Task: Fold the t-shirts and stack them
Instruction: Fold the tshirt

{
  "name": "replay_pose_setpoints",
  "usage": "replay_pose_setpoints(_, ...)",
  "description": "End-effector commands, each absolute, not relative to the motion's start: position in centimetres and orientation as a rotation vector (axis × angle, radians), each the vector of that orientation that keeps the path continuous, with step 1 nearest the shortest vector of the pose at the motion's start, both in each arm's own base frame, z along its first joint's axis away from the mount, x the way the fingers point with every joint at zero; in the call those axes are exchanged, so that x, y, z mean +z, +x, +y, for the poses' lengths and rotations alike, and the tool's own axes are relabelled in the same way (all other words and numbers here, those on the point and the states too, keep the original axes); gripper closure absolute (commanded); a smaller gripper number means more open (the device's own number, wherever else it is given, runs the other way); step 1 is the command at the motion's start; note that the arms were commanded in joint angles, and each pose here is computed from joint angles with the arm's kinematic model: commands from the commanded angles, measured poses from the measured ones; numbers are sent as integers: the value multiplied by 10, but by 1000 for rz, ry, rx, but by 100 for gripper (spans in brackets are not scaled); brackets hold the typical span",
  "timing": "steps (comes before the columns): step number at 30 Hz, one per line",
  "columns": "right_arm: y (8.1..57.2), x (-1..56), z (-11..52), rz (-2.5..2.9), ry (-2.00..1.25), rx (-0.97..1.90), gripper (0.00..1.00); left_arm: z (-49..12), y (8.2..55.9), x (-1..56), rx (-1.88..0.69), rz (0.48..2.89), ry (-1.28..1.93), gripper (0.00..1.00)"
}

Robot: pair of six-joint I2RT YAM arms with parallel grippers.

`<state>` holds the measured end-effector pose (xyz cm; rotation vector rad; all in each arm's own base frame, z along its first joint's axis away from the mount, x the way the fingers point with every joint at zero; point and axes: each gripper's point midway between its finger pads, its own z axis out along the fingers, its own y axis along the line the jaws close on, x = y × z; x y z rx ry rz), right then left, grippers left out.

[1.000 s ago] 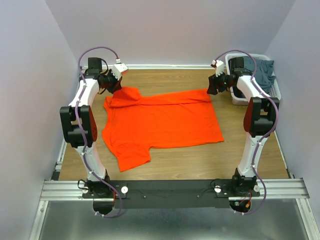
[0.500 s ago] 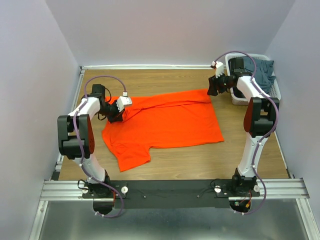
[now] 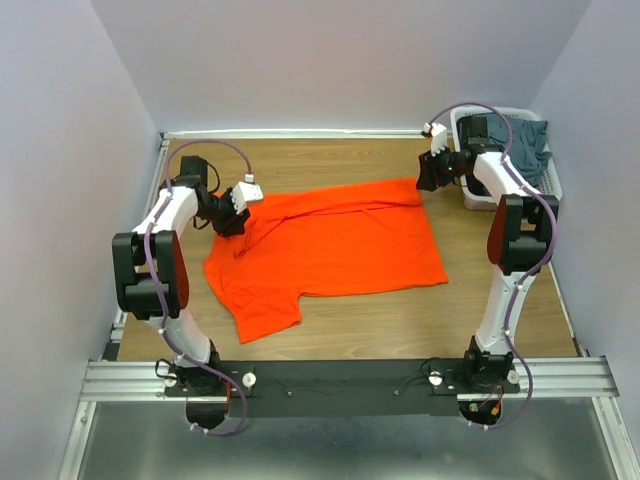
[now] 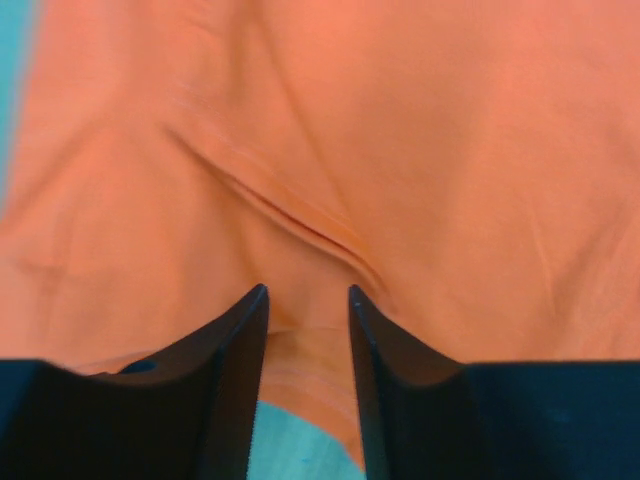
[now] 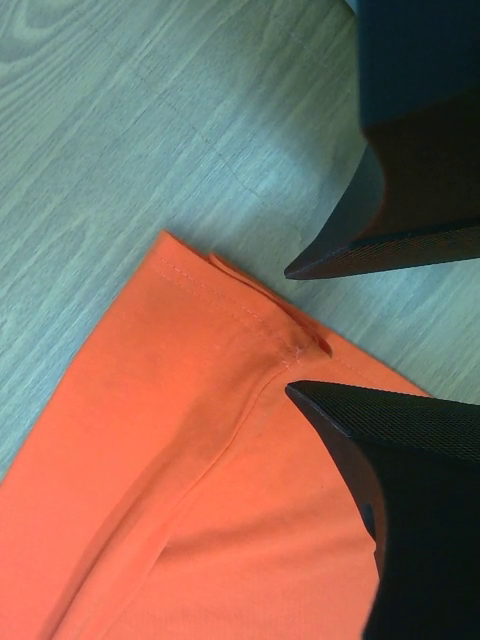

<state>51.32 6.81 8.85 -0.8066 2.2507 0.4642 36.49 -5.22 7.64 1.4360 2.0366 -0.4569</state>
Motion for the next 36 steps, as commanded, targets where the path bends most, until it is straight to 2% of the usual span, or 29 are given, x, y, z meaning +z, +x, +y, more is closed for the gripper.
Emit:
replay_pose_setpoints(1, 506, 91, 71, 2269, -816, 480, 47, -68, 402, 99, -529, 2004, 1270, 42)
replay_pose_setpoints(8, 512, 77, 82, 2292, -877, 436, 45, -88, 446, 98, -621, 2042, 1099, 40)
replay_pose_setpoints(21, 498, 39, 93, 2377, -962, 437, 45, -114, 456, 60, -627, 2117, 1130, 39)
replay_pose_setpoints(23, 495, 35, 88, 2389, -978, 416, 47, -116, 457, 59, -622, 2118, 1137, 39)
replay_pose_setpoints(25, 491, 31, 86, 2398, -999, 406, 54, -118, 457, 56, -620, 2120, 1143, 40)
replay_pose_setpoints(28, 485, 30, 82, 2406, -1025, 382, 63, -121, 454, 56, -626, 2119, 1163, 44)
replay_pose_setpoints(35, 478, 34, 73, 2411, -1067, 322, 72, -120, 426, 59, -656, 2126, 1239, 79)
replay_pose_setpoints(36, 478, 34, 72, 2412, -1070, 313, 73, -121, 422, 62, -653, 2120, 1253, 82)
